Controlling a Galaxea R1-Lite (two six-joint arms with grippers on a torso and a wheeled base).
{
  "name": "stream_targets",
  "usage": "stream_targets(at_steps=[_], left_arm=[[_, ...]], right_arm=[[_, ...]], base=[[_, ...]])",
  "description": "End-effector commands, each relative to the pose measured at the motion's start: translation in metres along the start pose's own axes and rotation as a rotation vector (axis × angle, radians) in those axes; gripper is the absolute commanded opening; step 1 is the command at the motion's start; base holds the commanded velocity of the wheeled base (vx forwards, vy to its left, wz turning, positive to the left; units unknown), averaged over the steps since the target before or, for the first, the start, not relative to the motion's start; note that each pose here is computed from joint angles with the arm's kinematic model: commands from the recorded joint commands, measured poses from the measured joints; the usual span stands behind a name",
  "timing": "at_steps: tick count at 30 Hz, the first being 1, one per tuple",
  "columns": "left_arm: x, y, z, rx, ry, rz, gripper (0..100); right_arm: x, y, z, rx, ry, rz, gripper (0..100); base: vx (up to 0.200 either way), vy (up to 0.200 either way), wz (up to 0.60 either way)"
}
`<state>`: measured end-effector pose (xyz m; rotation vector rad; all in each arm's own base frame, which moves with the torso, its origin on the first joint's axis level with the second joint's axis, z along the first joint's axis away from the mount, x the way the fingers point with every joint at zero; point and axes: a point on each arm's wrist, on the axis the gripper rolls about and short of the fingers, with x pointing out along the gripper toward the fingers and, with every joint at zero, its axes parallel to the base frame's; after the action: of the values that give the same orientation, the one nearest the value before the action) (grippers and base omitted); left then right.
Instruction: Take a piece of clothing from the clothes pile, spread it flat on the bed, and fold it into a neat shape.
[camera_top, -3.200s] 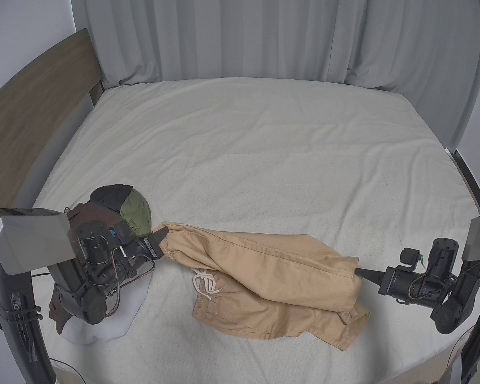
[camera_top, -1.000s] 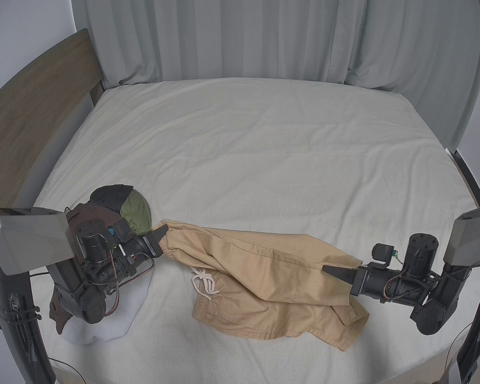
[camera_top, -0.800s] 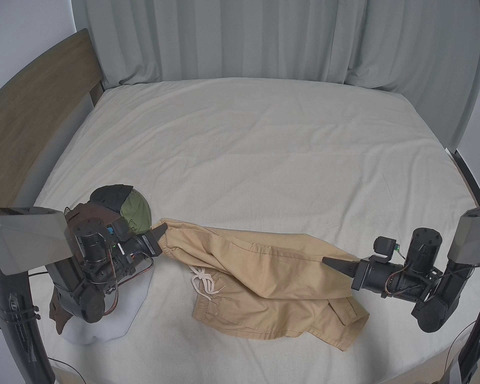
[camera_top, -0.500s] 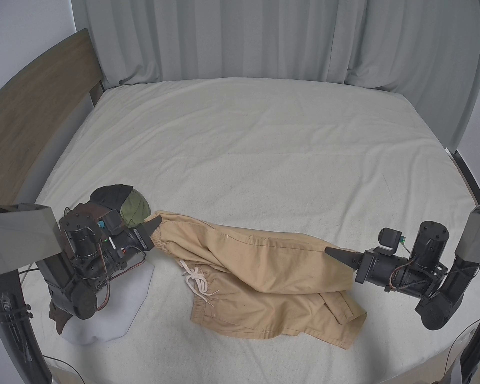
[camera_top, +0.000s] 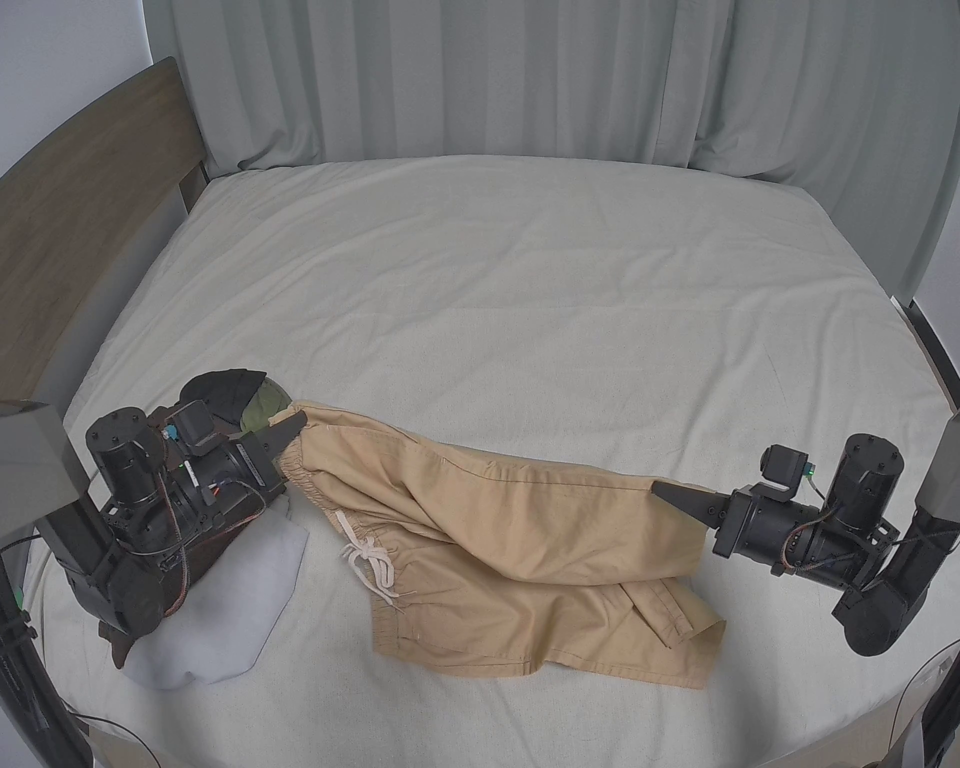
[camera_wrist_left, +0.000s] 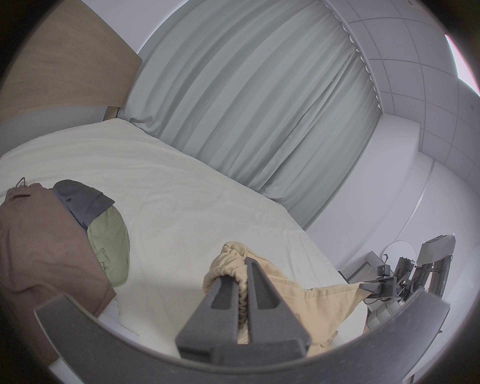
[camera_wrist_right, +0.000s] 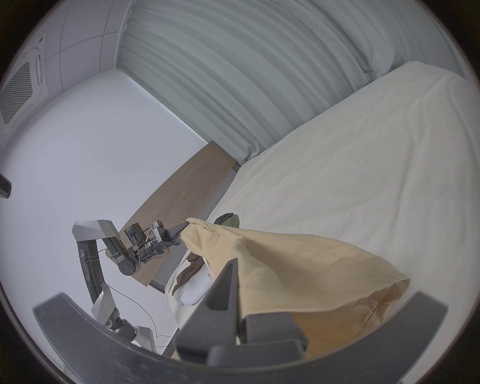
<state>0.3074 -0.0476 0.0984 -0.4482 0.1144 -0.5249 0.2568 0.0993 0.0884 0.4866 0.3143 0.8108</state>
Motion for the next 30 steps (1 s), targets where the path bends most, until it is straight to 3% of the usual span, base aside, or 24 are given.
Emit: stream_targets(at_steps=[1, 15, 30], left_arm=[[-0.008, -0.005, 0.009, 0.009, -0.022, -0.007, 0], [-0.027, -0.004, 0.015, 0.051, -0.006, -0.028, 0], [-0.015, -0.007, 0.009, 0.066, 0.004, -0.047, 0]], right_arm=[[0.001, 0.001, 0.002, -0.005, -0.008, 0.005, 0], [0.004, 0.005, 0.012, -0.033, -0.047, 0.020, 0], [0.003, 0.008, 0.019, -0.053, -0.081, 0.019, 0]], base=[[0.000, 0.000, 0.00], [0.000, 0.000, 0.00], [0.000, 0.000, 0.00]])
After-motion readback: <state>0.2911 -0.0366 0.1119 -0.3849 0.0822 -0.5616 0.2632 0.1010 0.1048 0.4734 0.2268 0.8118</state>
